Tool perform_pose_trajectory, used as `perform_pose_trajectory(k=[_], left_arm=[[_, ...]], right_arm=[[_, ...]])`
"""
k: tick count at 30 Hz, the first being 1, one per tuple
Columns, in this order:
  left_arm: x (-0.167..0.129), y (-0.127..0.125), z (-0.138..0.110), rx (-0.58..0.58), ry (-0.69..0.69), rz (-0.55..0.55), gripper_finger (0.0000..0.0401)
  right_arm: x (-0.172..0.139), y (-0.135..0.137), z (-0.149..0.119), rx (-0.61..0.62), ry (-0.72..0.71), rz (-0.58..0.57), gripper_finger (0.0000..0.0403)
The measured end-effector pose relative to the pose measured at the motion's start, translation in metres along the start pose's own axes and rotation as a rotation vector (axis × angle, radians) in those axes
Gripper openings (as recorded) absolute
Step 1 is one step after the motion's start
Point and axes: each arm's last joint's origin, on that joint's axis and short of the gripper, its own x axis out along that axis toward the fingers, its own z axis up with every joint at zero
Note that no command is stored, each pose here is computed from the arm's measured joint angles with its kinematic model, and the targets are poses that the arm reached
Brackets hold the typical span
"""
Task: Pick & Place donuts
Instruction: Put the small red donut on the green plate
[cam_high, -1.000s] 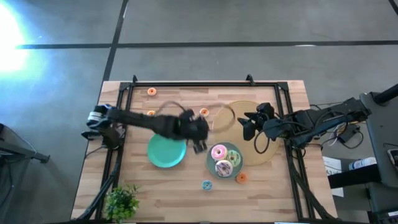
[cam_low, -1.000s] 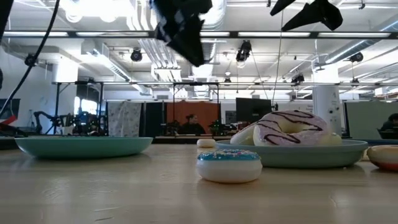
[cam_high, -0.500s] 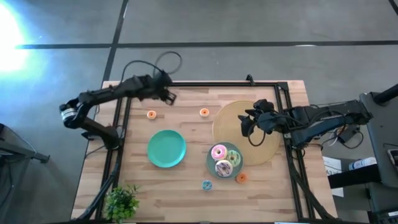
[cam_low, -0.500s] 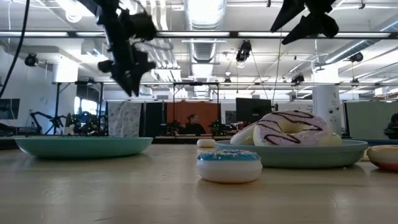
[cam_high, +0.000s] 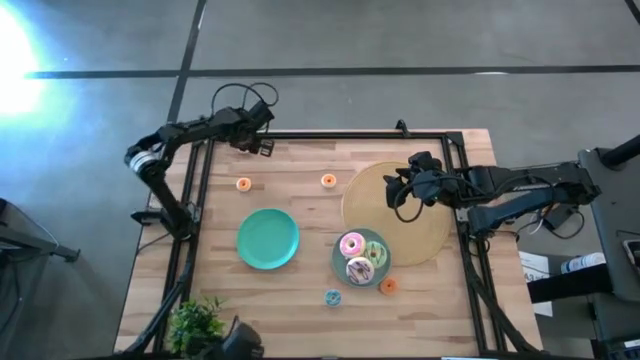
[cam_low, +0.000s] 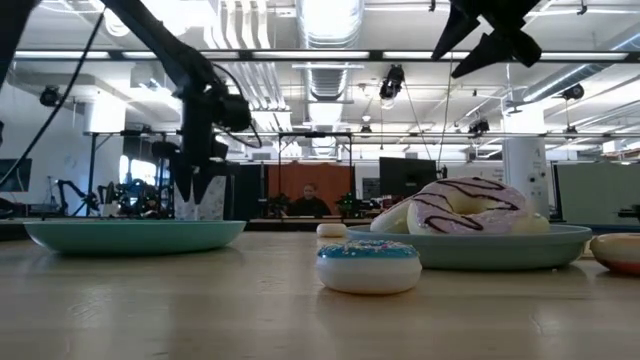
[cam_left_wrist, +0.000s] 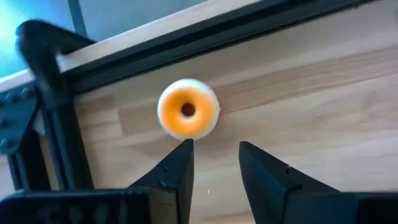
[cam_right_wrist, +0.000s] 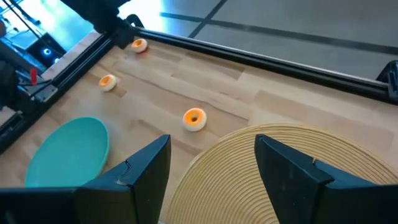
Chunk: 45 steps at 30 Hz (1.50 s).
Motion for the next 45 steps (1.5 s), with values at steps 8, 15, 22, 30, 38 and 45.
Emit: perform_pose_trajectory(k=[8, 15, 22, 30, 38, 45], left_arm=[[0.026, -0.01, 0.022, 0.098, 0.036, 0.04, 0.0102], [0.033, -0.004, 0.03, 0.11, 0.123, 0.057, 0.0085], [0.037, 0.001, 0.026, 0.111, 0.177, 0.026, 0.0072], [0.039, 0.003, 0.031, 0.089, 0.133, 0.008, 0.0071], [0.059, 0.003, 0.024, 0.085, 0.231, 0.004, 0.0071], [0.065, 0.001, 0.025, 0.107, 0.224, 0.007, 0.007]], right_arm=[[0.001, -0.001, 0.001, 0.023, -0.004, -0.009, 0.0224], [0.002, -0.002, 0.0, 0.022, -0.002, -0.013, 0.0224], [0.003, -0.003, -0.002, 0.015, -0.018, -0.035, 0.0224], [0.004, -0.004, -0.003, 0.012, -0.016, -0.037, 0.0224], [0.005, -0.004, -0.004, 0.01, -0.014, -0.039, 0.0224], [0.007, -0.006, -0.007, 0.001, -0.007, -0.048, 0.0224]])
